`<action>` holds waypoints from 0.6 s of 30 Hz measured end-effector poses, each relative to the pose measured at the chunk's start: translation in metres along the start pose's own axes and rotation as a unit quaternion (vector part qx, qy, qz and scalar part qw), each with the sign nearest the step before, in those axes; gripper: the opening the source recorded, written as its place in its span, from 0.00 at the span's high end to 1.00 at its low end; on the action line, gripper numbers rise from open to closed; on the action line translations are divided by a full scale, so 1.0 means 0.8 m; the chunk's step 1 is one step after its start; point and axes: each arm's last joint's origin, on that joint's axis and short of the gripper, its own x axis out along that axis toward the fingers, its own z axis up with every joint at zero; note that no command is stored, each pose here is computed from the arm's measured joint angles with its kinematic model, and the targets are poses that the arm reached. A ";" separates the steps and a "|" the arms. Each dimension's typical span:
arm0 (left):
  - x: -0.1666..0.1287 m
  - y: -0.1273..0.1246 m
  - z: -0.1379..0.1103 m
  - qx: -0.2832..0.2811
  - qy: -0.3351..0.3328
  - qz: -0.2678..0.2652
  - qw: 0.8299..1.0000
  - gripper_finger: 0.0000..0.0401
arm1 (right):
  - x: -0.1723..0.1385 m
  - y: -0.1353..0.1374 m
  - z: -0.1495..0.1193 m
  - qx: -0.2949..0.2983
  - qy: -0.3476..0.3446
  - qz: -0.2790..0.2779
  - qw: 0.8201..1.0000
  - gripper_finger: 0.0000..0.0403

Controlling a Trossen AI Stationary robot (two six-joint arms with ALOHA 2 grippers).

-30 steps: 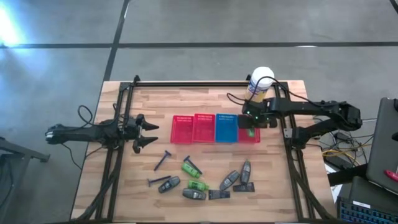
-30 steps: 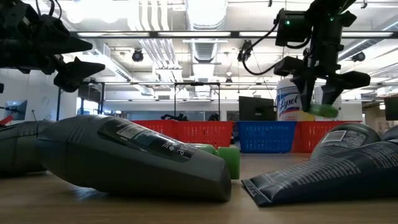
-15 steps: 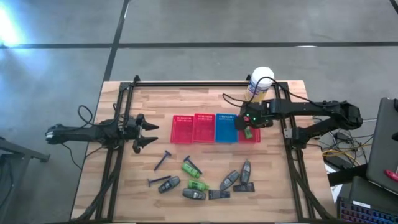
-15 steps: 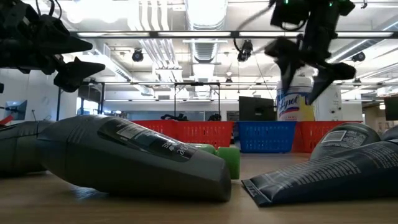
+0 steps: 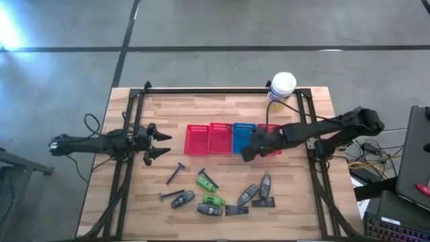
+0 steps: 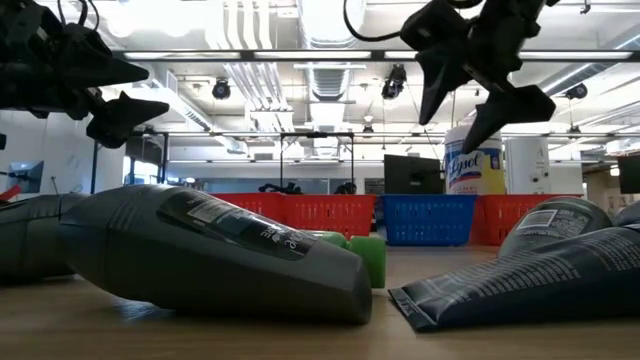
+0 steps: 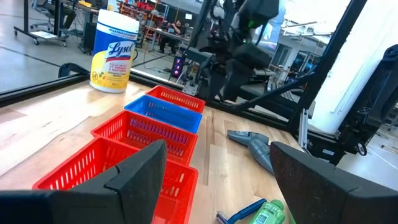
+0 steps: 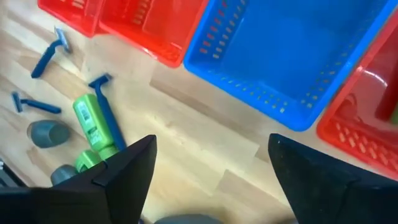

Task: Pick & Place Travel size toiletries
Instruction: Put the green shampoo into the right red bin

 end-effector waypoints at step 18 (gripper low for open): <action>-0.004 -0.009 0.031 -0.292 -0.115 -0.066 0.947 0.27 | -0.002 0.007 -0.009 0.032 -0.015 0.009 0.999 0.36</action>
